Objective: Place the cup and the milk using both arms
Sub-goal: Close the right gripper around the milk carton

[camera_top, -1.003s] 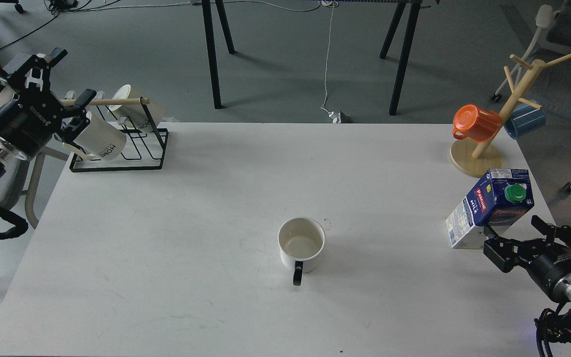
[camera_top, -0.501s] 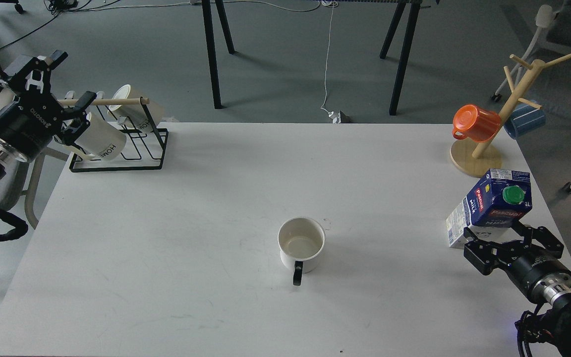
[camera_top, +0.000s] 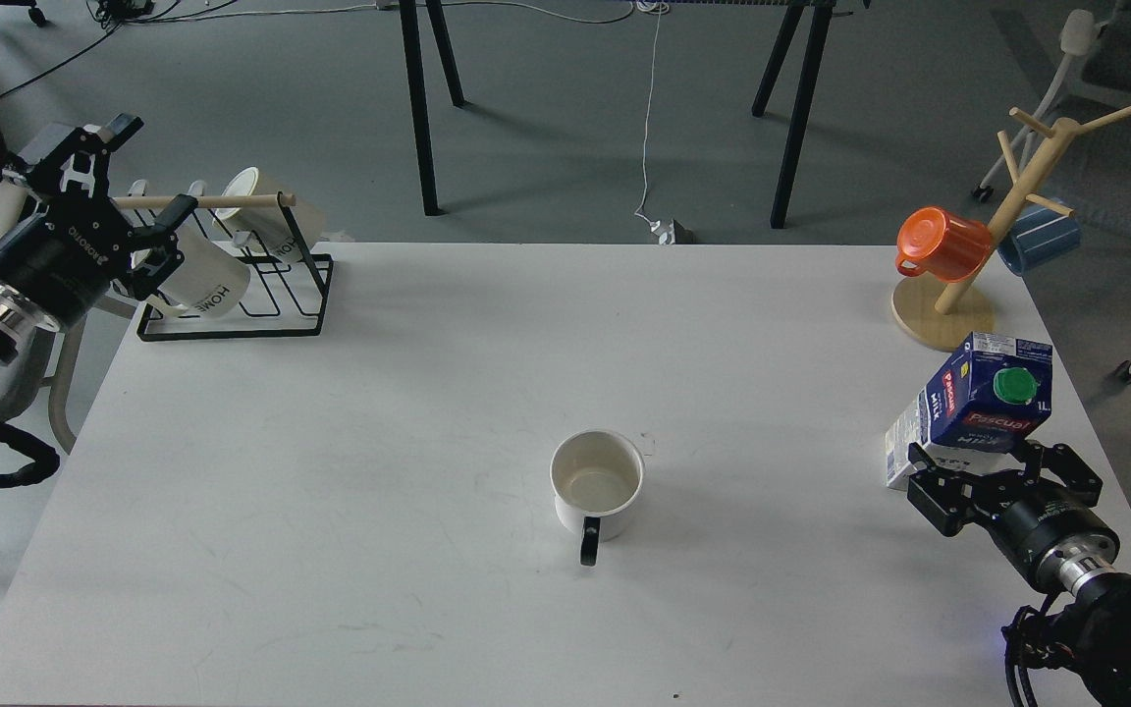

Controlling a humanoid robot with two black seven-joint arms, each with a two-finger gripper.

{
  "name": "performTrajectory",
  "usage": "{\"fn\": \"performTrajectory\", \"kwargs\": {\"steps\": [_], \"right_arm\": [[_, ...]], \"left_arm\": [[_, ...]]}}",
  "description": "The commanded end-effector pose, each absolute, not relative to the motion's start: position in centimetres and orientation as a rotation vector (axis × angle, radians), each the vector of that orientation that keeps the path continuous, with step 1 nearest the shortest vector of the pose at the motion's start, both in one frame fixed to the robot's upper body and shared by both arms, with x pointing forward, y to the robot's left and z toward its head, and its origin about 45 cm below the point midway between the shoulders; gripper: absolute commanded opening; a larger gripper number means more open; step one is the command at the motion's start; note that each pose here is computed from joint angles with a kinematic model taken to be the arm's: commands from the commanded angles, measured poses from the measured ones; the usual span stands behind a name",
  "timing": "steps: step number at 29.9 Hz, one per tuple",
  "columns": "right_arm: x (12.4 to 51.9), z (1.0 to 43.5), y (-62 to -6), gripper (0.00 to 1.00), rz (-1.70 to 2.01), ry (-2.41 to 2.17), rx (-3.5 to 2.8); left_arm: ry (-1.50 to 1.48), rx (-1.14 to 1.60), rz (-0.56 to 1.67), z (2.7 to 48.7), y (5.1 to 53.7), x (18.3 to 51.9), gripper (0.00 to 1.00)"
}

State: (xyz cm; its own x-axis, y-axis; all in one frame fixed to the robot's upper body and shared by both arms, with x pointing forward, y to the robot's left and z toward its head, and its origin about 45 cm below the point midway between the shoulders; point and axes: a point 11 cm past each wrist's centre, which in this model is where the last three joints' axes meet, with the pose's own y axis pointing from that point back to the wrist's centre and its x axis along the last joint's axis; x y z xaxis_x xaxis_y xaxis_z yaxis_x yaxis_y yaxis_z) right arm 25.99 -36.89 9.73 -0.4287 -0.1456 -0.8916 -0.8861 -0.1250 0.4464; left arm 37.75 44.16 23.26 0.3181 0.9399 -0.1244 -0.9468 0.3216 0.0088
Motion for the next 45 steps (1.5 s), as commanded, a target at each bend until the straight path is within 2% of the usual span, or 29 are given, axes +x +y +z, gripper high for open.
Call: {"fn": "performTrajectory", "kwargs": {"steps": [1, 16, 29, 45], "right_arm": [[26.25, 9.36, -36.28, 0.99, 1.613, 1.541, -1.156], [26.52, 9.11, -35.74, 0.97, 1.614, 1.527, -1.147], [26.14, 8.79, -35.95, 0.90, 1.614, 1.542, -1.154], [26.19, 8.67, -36.01, 0.70, 1.602, 1.550, -1.147]], "left_arm": [[0.114, -0.070, 1.242, 23.24, 44.16, 37.74, 0.93], [0.120, -0.064, 1.257, 22.80, 44.50, 37.71, 0.94], [0.121, -0.065, 1.258, 22.75, 44.49, 37.71, 0.94], [0.121, -0.064, 1.259, 22.74, 44.54, 37.71, 0.94]]}}
